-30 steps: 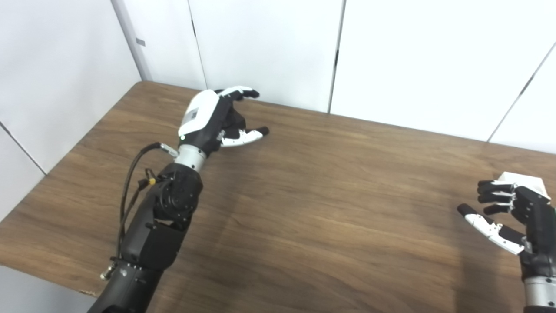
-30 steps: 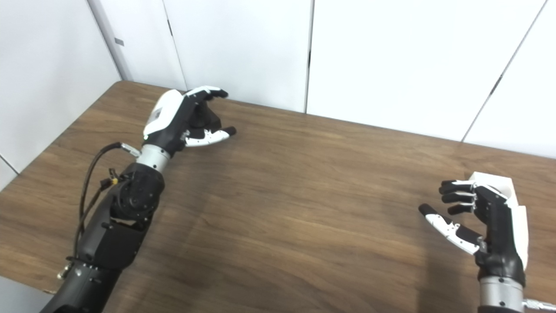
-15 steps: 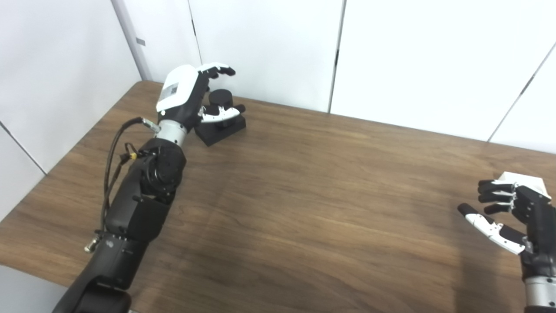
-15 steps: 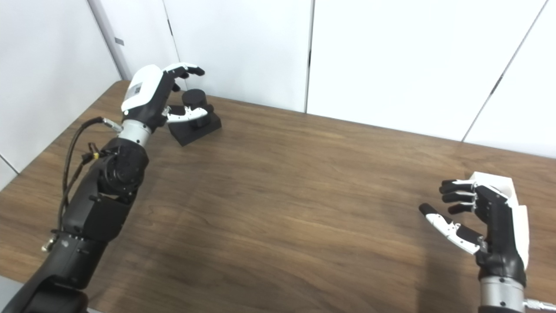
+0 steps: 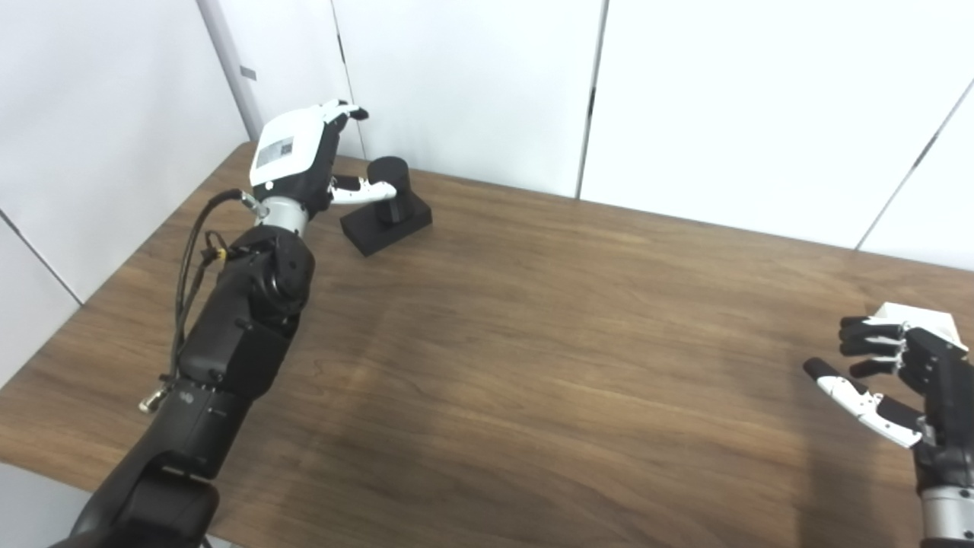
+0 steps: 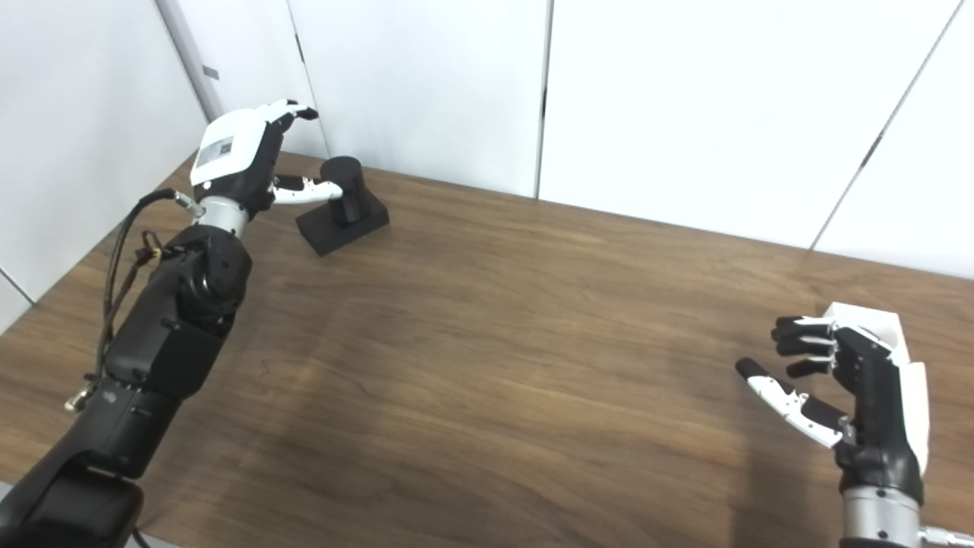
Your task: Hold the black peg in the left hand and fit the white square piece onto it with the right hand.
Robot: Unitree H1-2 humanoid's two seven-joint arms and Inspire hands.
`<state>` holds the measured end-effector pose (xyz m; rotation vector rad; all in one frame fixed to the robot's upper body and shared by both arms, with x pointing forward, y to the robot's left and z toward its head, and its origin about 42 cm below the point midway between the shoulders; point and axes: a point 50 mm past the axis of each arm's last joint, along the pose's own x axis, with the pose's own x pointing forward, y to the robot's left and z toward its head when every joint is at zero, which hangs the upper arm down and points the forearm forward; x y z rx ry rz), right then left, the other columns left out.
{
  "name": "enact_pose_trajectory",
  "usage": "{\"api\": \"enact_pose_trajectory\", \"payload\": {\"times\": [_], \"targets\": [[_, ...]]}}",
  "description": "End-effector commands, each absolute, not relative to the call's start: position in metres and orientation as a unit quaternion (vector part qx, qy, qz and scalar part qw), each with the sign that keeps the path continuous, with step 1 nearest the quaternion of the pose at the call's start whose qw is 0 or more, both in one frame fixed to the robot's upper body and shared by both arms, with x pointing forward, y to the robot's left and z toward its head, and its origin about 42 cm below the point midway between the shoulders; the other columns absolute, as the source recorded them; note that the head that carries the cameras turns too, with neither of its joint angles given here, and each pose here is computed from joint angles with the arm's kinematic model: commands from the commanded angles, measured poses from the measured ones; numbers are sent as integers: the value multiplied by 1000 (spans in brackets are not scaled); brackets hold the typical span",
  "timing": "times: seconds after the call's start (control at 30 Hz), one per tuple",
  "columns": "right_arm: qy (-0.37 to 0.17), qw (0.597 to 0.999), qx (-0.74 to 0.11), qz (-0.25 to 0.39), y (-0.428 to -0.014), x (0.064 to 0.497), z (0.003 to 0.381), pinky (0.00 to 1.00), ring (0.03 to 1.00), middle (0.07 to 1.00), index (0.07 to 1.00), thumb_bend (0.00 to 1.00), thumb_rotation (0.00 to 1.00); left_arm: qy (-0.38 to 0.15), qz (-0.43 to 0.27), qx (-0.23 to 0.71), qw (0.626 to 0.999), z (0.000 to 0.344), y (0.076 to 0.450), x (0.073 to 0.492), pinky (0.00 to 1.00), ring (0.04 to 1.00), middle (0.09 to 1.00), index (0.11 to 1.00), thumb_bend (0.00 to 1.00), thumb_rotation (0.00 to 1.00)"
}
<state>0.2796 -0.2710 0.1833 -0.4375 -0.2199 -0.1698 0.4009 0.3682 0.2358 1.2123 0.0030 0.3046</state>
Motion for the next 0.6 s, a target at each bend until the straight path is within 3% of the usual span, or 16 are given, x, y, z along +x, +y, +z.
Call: {"api": "enact_pose_trajectory", "payload": {"times": [0.0,0.3,0.57], "targets": [[-148,962,-212,-89,-270,282,201,453,570,642,491,498,112,-17,170,587,791,275,375,412,858,983,961,881,999,488],[-147,961,-216,-92,-271,281,202,451,568,641,491,498,112,43,154,601,783,272,379,420,883,1000,988,875,1000,513],[-148,960,-220,-94,-271,281,202,452,567,643,491,498,111,76,132,609,778,261,378,424,844,998,989,856,1000,516]]}}
